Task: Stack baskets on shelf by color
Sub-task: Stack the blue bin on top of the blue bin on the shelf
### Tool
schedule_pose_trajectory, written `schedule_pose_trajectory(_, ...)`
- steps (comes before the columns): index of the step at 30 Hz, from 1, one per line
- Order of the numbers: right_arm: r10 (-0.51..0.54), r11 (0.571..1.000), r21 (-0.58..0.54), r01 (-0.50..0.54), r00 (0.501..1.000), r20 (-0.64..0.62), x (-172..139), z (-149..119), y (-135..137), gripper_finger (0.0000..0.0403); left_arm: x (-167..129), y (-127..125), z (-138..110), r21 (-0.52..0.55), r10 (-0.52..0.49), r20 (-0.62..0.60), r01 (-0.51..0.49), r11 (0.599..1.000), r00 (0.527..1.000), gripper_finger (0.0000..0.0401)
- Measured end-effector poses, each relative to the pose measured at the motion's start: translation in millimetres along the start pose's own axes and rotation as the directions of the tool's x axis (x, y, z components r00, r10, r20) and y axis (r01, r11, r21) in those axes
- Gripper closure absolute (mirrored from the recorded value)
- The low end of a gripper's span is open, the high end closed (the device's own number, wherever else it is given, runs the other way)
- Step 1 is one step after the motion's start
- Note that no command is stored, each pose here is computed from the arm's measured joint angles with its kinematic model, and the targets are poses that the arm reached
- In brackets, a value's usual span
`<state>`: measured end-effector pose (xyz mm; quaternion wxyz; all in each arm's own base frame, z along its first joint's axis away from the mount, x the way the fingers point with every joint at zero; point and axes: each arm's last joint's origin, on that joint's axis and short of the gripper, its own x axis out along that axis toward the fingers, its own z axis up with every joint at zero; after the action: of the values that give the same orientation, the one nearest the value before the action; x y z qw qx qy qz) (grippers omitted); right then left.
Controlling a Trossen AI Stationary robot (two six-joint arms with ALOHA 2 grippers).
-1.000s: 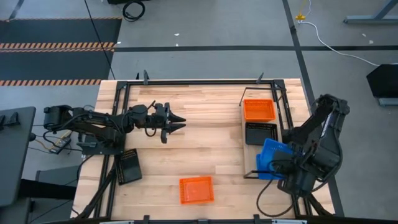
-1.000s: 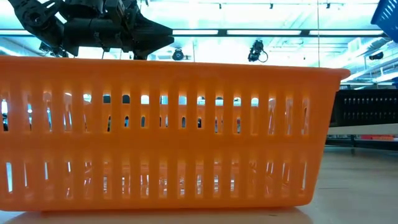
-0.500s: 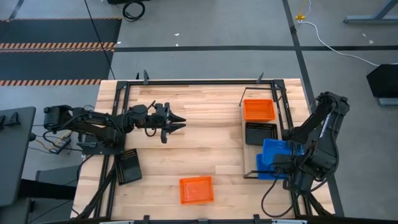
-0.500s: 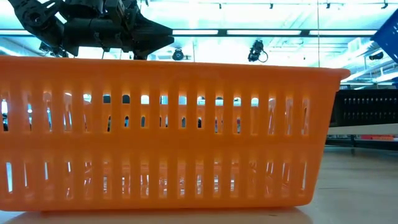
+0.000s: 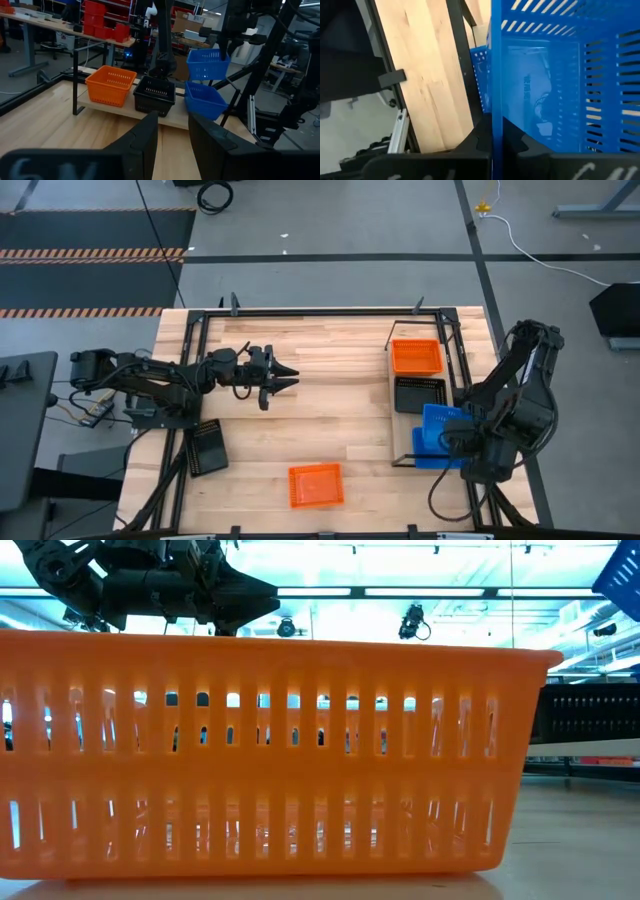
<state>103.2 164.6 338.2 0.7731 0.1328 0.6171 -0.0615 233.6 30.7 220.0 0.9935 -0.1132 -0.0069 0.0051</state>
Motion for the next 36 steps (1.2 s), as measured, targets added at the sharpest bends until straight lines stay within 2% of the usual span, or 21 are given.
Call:
schedule_pose_trajectory(5,-0.014,0.997,-0.076,0.014,1.000,-0.004,2.4,-0.4,0.0,0.0394,0.0,0.0,0.0,-0.001,0.000,0.000,0.000,1.000,1.000,0.0285)
schedule_pose_trajectory(11,-0.083,0.991,-0.107,0.076,0.994,-0.067,27.6,-7.1,-3.8,0.0394,0.0,0.0,0.0,-0.004,0.000,0.000,0.000,1.000,1.000,0.0285)
schedule_pose_trajectory(20,0.013,0.993,-0.116,-0.023,0.996,-0.089,53.0,-10.5,4.4,0.0393,0.0,0.0,-0.1,0.004,0.000,0.000,0.000,1.000,1.000,0.0285)
schedule_pose_trajectory(26,0.015,0.994,-0.108,-0.024,0.997,-0.081,53.5,-10.4,4.8,0.0391,0.0,0.1,0.0,0.003,0.000,0.000,0.000,1.000,1.000,0.0285)
schedule_pose_trajectory(36,0.013,0.996,-0.086,-0.020,0.997,-0.074,50.2,-9.4,5.0,0.0359,-0.1,0.1,0.1,0.004,0.000,0.000,0.000,1.000,1.000,0.0285)
